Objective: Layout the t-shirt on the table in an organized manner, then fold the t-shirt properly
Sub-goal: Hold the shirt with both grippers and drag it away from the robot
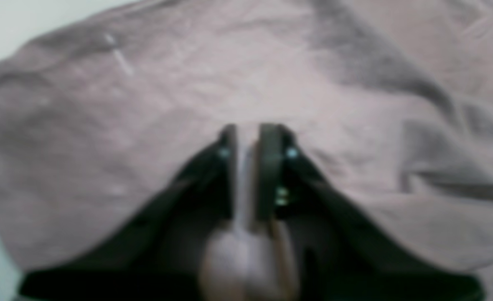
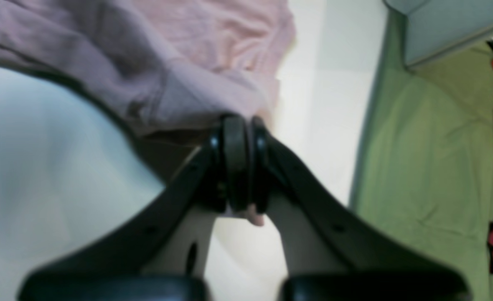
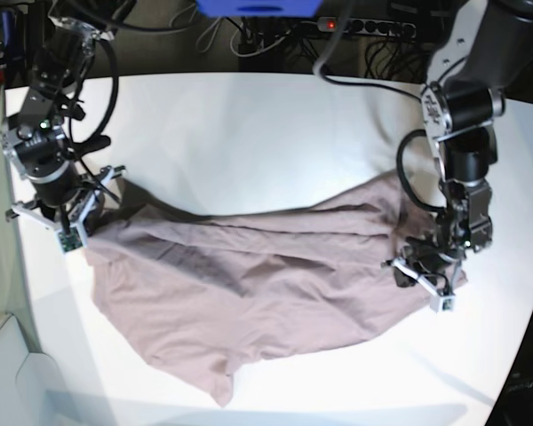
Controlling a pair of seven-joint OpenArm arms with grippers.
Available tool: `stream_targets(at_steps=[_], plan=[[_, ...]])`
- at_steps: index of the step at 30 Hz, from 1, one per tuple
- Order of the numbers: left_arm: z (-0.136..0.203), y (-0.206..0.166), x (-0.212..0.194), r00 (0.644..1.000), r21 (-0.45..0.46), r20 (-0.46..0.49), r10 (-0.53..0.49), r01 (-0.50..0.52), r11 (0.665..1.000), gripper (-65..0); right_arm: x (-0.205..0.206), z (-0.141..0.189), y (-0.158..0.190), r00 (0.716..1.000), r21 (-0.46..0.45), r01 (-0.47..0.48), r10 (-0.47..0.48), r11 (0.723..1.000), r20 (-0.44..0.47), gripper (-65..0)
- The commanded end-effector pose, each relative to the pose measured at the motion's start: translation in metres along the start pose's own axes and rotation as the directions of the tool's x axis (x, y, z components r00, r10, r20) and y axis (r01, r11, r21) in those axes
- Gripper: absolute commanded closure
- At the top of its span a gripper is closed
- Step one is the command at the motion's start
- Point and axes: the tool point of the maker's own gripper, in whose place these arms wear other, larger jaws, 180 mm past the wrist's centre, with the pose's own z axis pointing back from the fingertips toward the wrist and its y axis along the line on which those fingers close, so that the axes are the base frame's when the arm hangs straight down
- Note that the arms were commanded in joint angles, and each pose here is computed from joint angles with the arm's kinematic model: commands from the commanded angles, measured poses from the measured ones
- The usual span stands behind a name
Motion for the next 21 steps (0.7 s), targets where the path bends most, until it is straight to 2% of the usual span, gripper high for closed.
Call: stream_targets(at_steps=[1,7,10,15,21], plan=[[0.004,0.004,0.044,0.995,0.012,0.096,-0.036,0.035,0.999,0.0,0.018,0.003,-0.004,0.998,-0.012,-0.002,0.003,1.0,0.062,0.0],[0.003,0.015,0.032,0.988,0.058,0.02,-0.152,0.15,0.987,-0.7,0.019,0.002,-0.005,0.998,-0.015,-0.001,0.002,1.0,0.064,0.0],[-0.002,0.017,0.005,0.989,0.049,-0.039,-0.146,0.148,0.988,-0.8,0.019,0.003,-0.006,0.998,-0.017,-0.002,0.003,1.0,0.063,0.0],[-0.001,0.031,-0.016,0.993,0.055,-0.023,-0.112,0.114,0.992,-0.8,0.015,0.004,-0.011,0.998,-0.025,-0.024,0.025,0.999,0.051,0.0],[0.014,0.065,-0.008,0.992,0.11,-0.02,-0.126,0.127,0.986,-0.8,0.004,0.01,-0.044,0.997,-0.09,-0.066,0.068,0.994,0.02,0.0]])
